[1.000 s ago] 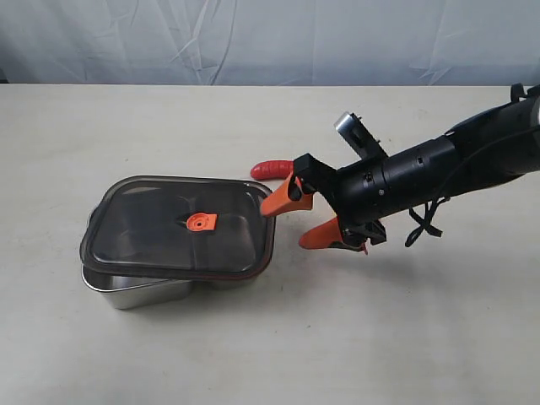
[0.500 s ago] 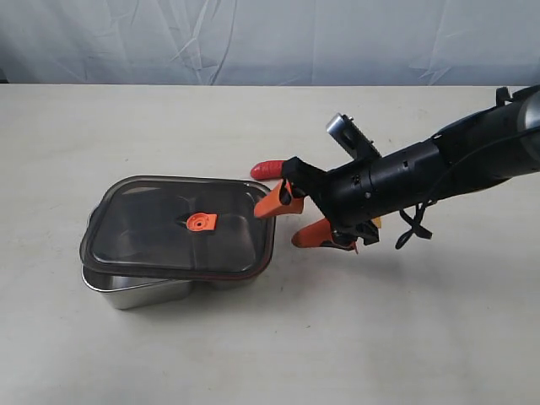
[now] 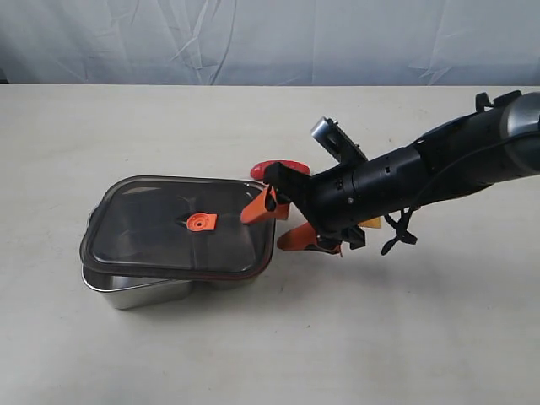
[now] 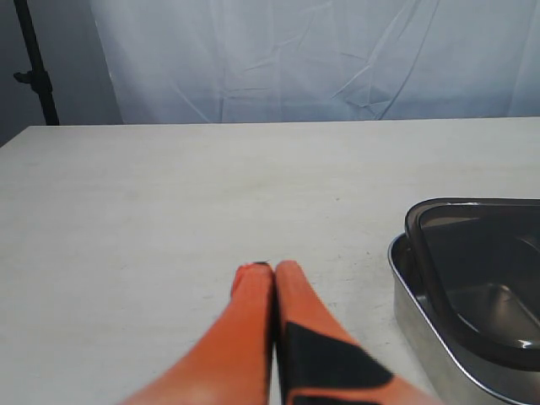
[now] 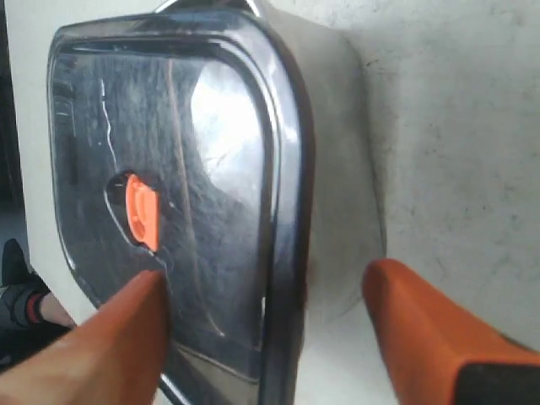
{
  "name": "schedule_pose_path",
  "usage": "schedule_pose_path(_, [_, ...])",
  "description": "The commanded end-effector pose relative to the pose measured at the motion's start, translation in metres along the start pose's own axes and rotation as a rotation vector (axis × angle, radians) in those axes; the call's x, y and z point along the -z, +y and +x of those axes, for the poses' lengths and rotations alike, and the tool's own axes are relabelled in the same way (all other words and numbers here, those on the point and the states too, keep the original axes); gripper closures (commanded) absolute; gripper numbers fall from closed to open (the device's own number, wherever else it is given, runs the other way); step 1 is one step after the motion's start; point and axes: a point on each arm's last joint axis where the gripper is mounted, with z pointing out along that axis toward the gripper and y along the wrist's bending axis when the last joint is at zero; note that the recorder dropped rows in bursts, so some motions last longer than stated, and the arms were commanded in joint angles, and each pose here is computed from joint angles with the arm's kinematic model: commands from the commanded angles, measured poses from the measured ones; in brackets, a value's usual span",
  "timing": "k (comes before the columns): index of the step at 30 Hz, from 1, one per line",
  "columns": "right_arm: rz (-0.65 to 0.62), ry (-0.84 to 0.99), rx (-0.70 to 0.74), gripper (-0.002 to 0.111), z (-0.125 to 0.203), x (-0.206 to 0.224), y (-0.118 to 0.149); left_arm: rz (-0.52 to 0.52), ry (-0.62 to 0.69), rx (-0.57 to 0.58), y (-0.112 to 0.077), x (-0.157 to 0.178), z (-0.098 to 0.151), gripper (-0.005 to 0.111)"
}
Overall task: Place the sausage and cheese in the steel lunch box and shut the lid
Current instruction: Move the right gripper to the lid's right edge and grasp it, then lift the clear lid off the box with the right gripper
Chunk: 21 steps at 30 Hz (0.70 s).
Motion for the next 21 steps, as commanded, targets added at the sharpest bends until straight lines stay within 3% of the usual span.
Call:
schedule_pose_path(1, [0.007,-0.018,0.004,0.076,-0.002,0.0,0.001,0.001,-0.016,0.002,0.0,0.0,-0.001,0.107])
schedule_pose_path(4, [0.007,-0.018,0.004,0.109,-0.002,0.0,0.001,0.001,-0.016,0.002,0.0,0.0,-0.001,0.107])
schedule_pose_path(13, [-0.048,0.027,0.023,0.108,0.002,0.003,0.009,0.001,-0.016,0.002,0.0,0.0,-0.001,0.107])
schedule_pose_path(21, [-0.085,-0.025,0.115,0.108,0.001,0.022,0.031,0.001,-0.016,0.002,0.0,0.0,-0.001,0.107])
